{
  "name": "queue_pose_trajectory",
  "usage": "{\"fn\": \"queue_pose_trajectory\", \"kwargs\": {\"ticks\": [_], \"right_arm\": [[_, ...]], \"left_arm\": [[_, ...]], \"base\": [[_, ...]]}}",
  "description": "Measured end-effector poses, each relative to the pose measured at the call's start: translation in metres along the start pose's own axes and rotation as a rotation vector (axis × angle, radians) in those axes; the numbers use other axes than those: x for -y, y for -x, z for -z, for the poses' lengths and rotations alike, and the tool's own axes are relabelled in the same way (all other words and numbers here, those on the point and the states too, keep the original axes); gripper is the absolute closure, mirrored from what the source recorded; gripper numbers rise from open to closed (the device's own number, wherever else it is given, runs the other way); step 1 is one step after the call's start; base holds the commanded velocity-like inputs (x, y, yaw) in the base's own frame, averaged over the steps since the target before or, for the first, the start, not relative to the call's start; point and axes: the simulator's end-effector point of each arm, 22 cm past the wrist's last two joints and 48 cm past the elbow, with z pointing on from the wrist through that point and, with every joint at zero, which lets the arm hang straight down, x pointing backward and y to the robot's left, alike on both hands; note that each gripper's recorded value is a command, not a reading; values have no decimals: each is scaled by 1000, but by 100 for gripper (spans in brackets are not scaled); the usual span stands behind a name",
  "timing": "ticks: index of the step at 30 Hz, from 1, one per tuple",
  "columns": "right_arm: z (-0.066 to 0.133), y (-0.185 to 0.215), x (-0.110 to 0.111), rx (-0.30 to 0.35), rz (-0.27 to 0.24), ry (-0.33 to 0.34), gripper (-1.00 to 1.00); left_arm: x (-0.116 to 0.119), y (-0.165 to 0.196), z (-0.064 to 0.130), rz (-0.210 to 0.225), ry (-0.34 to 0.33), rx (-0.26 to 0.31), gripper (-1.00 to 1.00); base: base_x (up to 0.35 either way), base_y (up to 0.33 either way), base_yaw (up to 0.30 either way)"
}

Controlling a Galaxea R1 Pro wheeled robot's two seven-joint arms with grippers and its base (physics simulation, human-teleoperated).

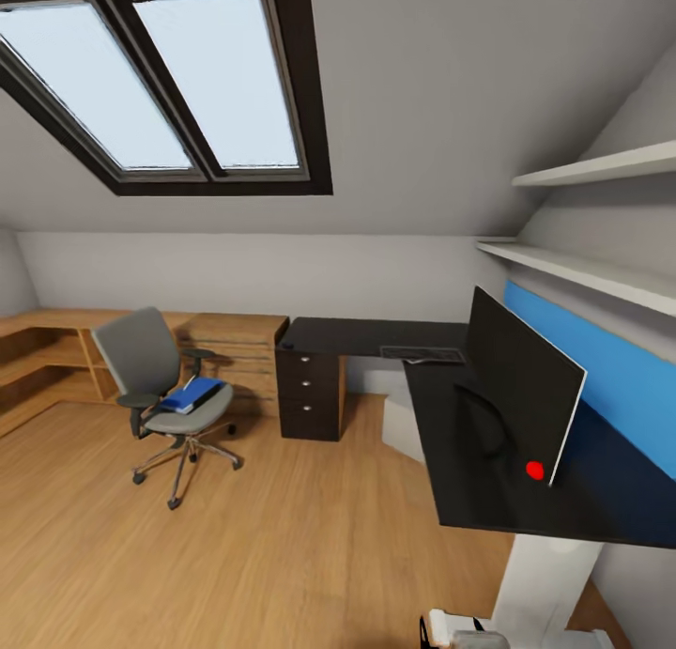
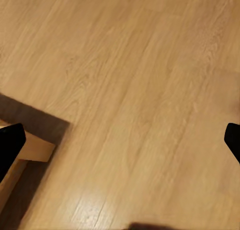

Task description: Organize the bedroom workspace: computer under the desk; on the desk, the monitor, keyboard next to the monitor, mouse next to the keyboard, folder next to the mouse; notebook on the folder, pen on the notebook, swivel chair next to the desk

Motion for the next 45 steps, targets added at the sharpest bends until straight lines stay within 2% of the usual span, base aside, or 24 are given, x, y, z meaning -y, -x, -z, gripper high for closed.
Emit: {"fn": "queue_pose_trajectory", "kwargs": {"ticks": [6,16,25,34,45], "right_arm": [[0,0,-1,-1,1,1,-100],[0,-1,-2,-3,2,4,-100],[0,1,-2,1,2,5,-100],[0,2,-4,4,3,9,-100],[1,2,-13,2,-4,18,-100]], "left_arm": [[-4,-21,0,-30,10,-39,-100],[-4,-26,0,-36,11,-48,-100],[-4,-26,0,-36,10,-46,-100],[-4,-17,0,-13,10,-6,-100],[-4,-17,0,-11,10,-3,-100]], "base": [[241,269,0],[251,250,0],[144,128,-91],[228,172,-224],[301,179,-30]]}}
